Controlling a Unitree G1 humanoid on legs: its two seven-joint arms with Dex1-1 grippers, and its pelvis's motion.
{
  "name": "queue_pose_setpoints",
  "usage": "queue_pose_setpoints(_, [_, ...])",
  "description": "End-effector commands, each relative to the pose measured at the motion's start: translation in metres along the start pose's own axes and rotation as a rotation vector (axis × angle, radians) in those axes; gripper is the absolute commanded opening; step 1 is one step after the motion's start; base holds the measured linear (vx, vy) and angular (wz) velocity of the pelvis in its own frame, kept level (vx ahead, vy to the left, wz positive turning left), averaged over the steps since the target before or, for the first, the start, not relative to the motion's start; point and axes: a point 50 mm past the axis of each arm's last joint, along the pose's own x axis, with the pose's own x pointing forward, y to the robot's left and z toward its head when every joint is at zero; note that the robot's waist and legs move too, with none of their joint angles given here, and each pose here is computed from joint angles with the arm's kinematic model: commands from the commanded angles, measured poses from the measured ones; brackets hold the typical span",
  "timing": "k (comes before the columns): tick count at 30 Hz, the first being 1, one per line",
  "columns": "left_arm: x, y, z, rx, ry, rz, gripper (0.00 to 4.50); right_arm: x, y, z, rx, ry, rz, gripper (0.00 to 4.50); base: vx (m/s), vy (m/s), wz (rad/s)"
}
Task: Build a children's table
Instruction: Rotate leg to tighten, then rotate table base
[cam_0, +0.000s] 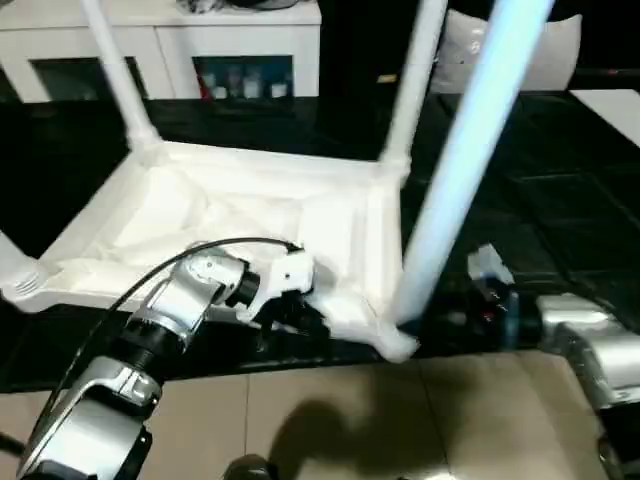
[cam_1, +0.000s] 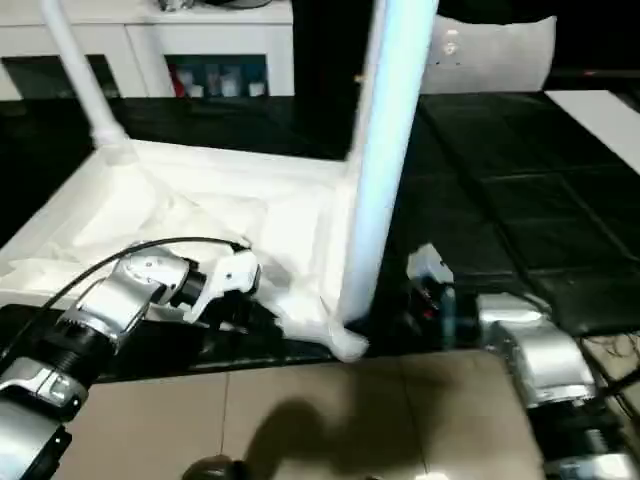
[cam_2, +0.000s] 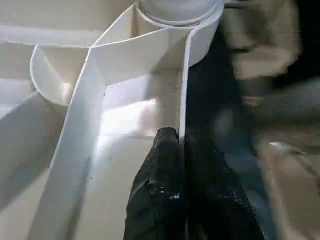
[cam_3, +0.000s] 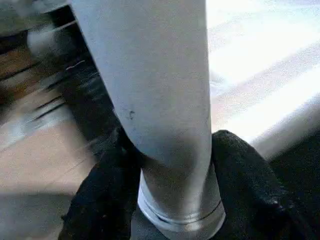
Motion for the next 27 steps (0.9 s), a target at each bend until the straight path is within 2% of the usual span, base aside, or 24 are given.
queue_pose_setpoints(1, [0.022,-0.004,0.028,0.028,-0.101,-0.008,0.0,0.022,0.004,-0.015,0.064,0.064,-0.047,1.93,0.0,0.0,0.0])
queue_pose_setpoints(3, [0.031,0.0,0.034,-0.019,-0.114,0.054,0.0,0.033,-0.007,-0.015,0.128,0.046,-0.199,1.92,0.0,0.0,0.0])
queue_pose_setpoints(6, [0.049,0.012,0.053,-0.135,-0.149,0.215,0.0,0.06,-0.025,-0.005,0.279,-0.001,-0.455,1.91,0.0,0.0,0.0])
queue_pose_setpoints(8, [0.051,0.015,0.057,-0.144,-0.157,0.241,0.0,0.066,-0.027,0.0,0.302,-0.03,-0.491,1.91,0.0,0.0,0.0])
queue_pose_setpoints(9, [0.055,0.017,0.063,-0.148,-0.169,0.273,0.0,0.077,-0.028,0.01,0.307,-0.072,-0.503,1.91,0.0,0.0,0.0])
queue_pose_setpoints(10, [0.056,0.017,0.065,-0.147,-0.175,0.283,0.0,0.082,-0.026,0.015,0.299,-0.087,-0.494,2.47,0.0,0.0,0.0])
queue_pose_setpoints(13, [0.056,0.019,0.069,-0.117,-0.172,0.3,0.0,0.09,-0.021,0.023,0.273,-0.106,-0.475,2.61,0.0,0.0,0.0])
queue_pose_setpoints(15, [0.054,0.019,0.066,-0.09,-0.154,0.305,0.0,0.089,-0.02,0.024,0.253,-0.095,-0.467,2.83,0.0,0.0,0.0])
queue_pose_setpoints(16, [0.052,0.02,0.062,-0.067,-0.139,0.306,0.0,0.084,-0.019,0.022,0.222,-0.084,-0.467,2.96,0.0,0.0,0.0])
queue_pose_setpoints(21, [0.045,0.022,0.054,-0.037,-0.11,0.313,0.0,0.068,-0.018,0.016,0.194,-0.082,-0.48,3.28,0.0,0.0,0.0])
queue_pose_setpoints(22, [0.04,0.024,0.05,0.005,-0.102,0.314,0.0,0.054,-0.017,0.013,0.174,-0.084,-0.496,3.42,0.0,0.0,0.0])
queue_pose_setpoints(25, [0.033,0.026,0.047,0.068,-0.104,0.311,0.0,0.036,-0.013,0.009,0.138,-0.086,-0.529,3.66,0.0,0.0,0.0])
queue_pose_setpoints(27, [0.028,0.03,0.047,0.095,-0.119,0.341,0.0,0.024,-0.007,0.009,0.149,-0.109,-0.526,3.86,0.0,0.0,0.0])
